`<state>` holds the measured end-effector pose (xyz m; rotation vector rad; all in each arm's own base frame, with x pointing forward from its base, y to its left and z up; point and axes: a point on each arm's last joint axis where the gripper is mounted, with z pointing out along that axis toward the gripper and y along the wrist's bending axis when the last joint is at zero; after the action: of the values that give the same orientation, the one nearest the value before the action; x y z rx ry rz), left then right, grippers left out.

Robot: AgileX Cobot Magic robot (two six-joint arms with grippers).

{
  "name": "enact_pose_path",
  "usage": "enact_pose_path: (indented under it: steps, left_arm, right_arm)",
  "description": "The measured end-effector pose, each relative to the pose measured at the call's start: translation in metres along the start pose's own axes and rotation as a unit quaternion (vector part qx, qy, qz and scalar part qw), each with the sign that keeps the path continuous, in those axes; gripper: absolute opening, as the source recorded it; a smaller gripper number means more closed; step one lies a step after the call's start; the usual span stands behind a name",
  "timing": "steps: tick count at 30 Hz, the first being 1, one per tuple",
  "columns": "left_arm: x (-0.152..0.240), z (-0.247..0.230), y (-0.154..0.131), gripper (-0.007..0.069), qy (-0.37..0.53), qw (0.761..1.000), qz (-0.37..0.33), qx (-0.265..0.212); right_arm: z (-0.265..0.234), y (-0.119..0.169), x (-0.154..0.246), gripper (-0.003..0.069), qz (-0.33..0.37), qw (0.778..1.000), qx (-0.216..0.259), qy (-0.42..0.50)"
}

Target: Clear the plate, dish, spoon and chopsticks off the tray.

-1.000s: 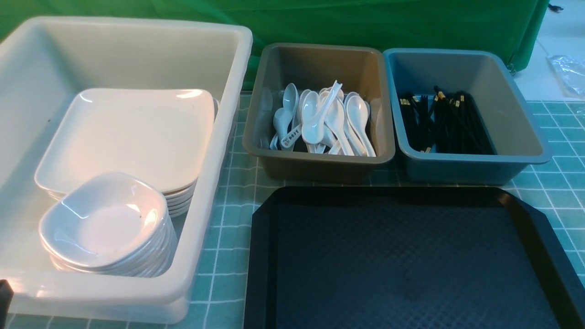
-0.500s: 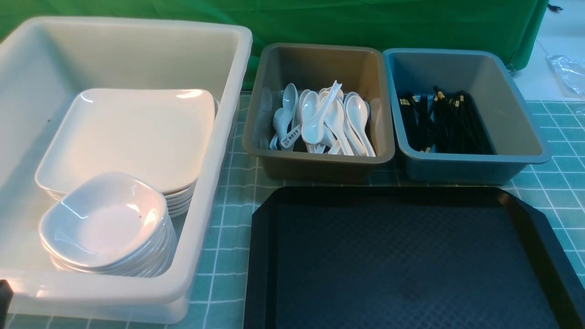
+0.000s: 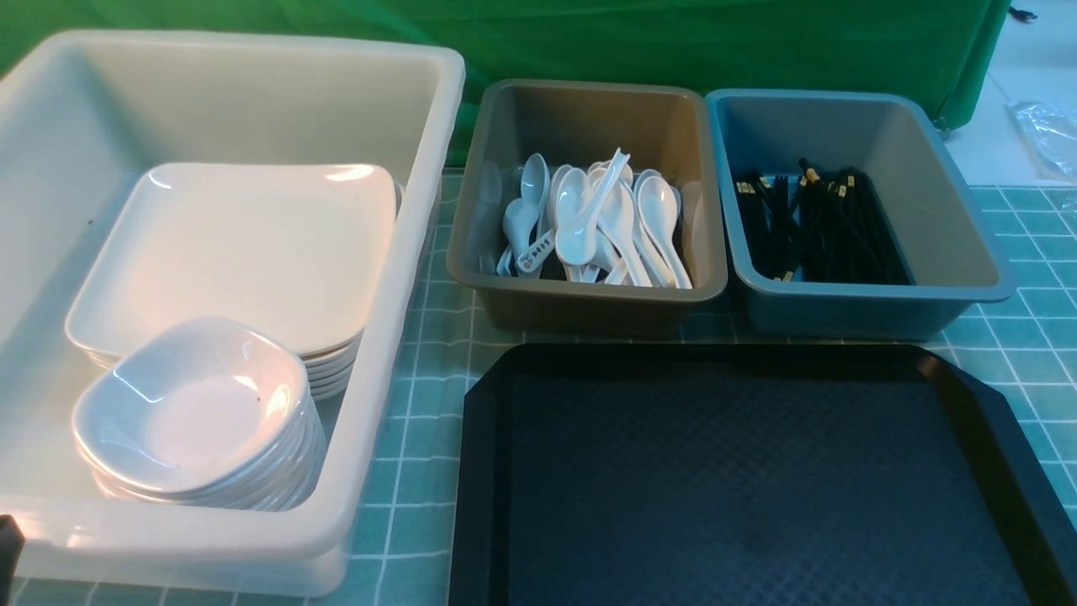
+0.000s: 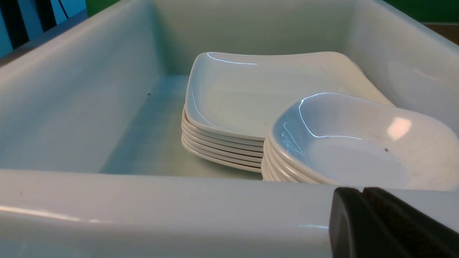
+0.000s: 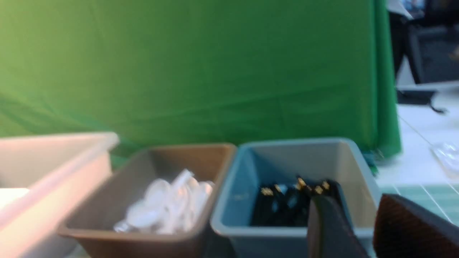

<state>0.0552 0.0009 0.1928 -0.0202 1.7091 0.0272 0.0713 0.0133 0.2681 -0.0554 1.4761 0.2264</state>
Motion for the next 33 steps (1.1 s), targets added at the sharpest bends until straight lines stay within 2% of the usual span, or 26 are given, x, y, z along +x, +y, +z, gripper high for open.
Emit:
enact_pose_path:
  steps: [5,9,17,23,27,33]
  left_arm:
    - [0.000,0.000,0.000,0.0017,0.000,1.000,0.000,0.000]
    - [0.000,0.000,0.000,0.0017,0.000,1.000,0.000,0.000]
    - [0.000,0.000,0.000,0.0017,0.000,1.000,0.000,0.000]
    - [0.000,0.000,0.000,0.0017,0.000,1.000,0.000,0.000]
    - [0.000,0.000,0.000,0.0017,0.000,1.000,0.000,0.000]
    - [0.000,0.000,0.000,0.0017,0.000,1.000,0.000,0.000]
  right_arm:
    - [0.000,0.003,-0.005,0.0237,0.024,0.999,-0.016,-0.028]
    - [0.000,-0.001,-0.007,0.0237,0.070,0.997,0.003,-0.039]
    - [0.000,-0.003,0.001,0.0239,0.027,0.999,0.017,-0.005]
    - [-0.005,-0.005,0.026,0.0239,-0.061,0.991,0.018,0.121]
    - [-0.013,-0.011,0.048,0.0239,-0.104,0.982,0.043,0.150]
    - [-0.027,-0.019,0.084,0.0239,-0.116,0.969,0.095,0.197]
